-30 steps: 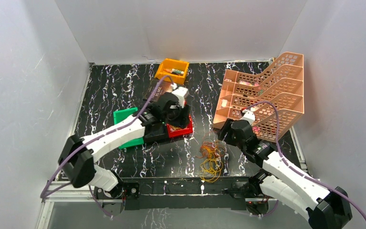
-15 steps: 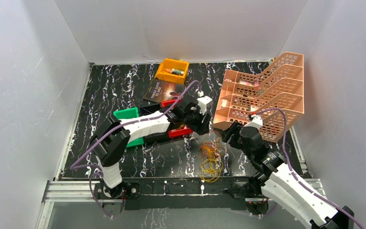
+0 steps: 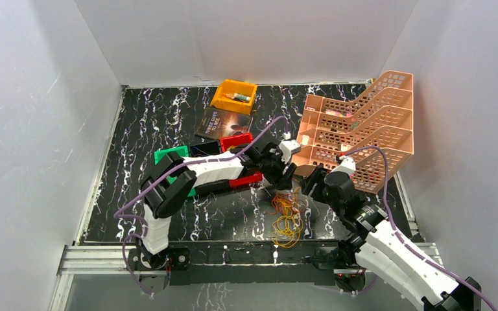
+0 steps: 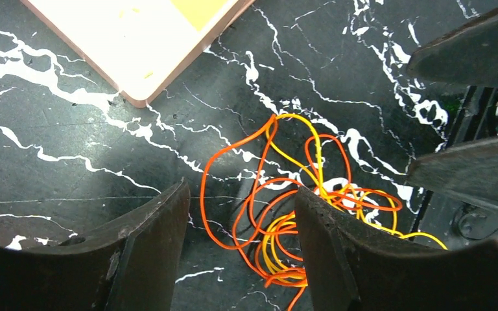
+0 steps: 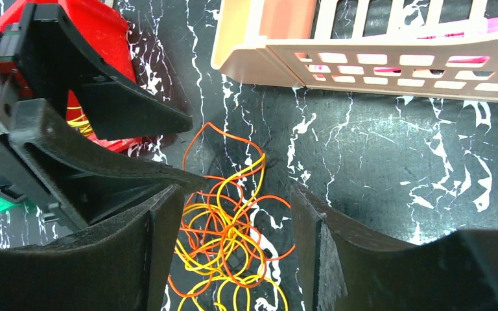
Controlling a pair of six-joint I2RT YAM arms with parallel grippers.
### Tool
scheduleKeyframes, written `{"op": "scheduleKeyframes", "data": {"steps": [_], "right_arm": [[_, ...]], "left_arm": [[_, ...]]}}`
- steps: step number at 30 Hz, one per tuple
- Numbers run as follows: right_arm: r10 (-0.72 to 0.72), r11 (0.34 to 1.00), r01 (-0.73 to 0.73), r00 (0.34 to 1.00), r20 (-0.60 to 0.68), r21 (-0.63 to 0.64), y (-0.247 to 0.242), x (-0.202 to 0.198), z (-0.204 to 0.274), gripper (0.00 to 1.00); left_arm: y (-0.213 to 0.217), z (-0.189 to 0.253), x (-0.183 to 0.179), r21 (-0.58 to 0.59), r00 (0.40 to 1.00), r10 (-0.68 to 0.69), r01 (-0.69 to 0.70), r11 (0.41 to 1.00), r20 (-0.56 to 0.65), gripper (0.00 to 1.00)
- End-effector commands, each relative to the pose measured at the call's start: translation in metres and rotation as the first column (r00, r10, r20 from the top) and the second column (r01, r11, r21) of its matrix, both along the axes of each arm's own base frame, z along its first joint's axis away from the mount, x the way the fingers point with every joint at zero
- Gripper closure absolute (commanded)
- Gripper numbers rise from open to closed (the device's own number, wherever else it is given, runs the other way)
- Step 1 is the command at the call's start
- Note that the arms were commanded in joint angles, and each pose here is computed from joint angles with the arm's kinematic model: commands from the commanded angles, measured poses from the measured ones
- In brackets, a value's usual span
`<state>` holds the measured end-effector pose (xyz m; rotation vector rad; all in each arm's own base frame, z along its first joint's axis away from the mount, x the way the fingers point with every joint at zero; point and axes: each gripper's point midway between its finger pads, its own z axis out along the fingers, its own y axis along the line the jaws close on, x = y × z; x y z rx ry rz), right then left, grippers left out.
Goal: Untangle the cables
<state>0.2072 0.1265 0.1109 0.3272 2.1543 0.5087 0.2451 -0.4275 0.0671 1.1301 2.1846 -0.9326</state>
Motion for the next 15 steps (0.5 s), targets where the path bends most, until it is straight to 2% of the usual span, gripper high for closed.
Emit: {"op": "scheduleKeyframes", "data": {"steps": [1,7,15], "right_arm": [[-0.012,1.0,0.012,0.998,0.056,0.01,-0.001,0.008,0.021,0.3],[-0.008,1.0,0.007,0.999,0.053,0.007,0.0,0.008,0.021,0.3],[-0.007,1.0,0.007,0.999,0.051,0.002,-0.001,0.007,0.02,0.3]], "left_arm": [[-0.012,0.016,0.01,-0.026,0.997,-0.038,0.04,0.999,0.074,0.41],[-0.012,0.007,0.016,0.002,0.995,-0.038,0.038,0.999,0.093,0.41],[-0.02,-0.003,0.015,-0.011,0.997,-0.051,0.052,0.999,0.062,0.41]]}}
